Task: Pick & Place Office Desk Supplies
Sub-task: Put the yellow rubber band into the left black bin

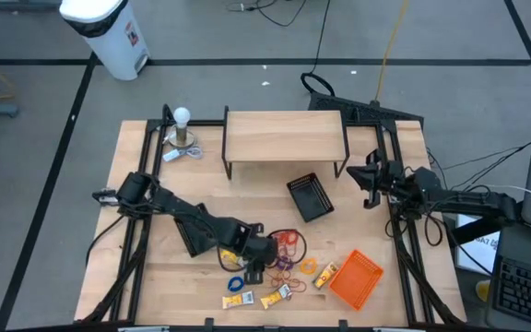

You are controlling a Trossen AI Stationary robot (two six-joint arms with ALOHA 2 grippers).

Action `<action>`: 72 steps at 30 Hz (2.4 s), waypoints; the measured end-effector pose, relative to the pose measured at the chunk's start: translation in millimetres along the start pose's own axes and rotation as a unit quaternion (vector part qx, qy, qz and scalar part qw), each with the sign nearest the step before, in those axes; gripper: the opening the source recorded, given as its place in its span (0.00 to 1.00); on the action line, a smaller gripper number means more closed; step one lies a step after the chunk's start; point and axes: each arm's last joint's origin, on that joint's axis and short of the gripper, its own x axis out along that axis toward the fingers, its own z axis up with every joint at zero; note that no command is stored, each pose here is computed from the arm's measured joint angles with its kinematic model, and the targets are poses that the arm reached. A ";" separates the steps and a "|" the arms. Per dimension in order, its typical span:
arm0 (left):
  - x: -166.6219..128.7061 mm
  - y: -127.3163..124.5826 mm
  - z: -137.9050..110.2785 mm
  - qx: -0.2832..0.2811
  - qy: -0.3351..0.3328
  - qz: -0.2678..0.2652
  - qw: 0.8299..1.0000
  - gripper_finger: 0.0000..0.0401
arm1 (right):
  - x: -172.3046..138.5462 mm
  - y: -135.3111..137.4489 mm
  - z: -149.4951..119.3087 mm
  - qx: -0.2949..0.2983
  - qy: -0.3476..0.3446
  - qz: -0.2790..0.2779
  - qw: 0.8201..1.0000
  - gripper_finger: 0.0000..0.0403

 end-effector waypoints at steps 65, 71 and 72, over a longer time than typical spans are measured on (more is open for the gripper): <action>-226.3 1.0 -34.4 0.042 -0.213 0.148 0.965 0.00 | 1.2 -0.5 -4.3 0.026 0.020 -0.003 0.999 0.01; -267.4 0.2 -66.7 0.019 -0.259 0.168 0.951 0.00 | 1.1 -0.8 -5.7 0.002 0.028 -0.006 1.000 0.01; -271.4 1.3 -73.2 0.013 -0.267 0.170 0.948 0.00 | 1.1 -1.0 -5.6 -0.008 0.027 -0.008 1.000 0.01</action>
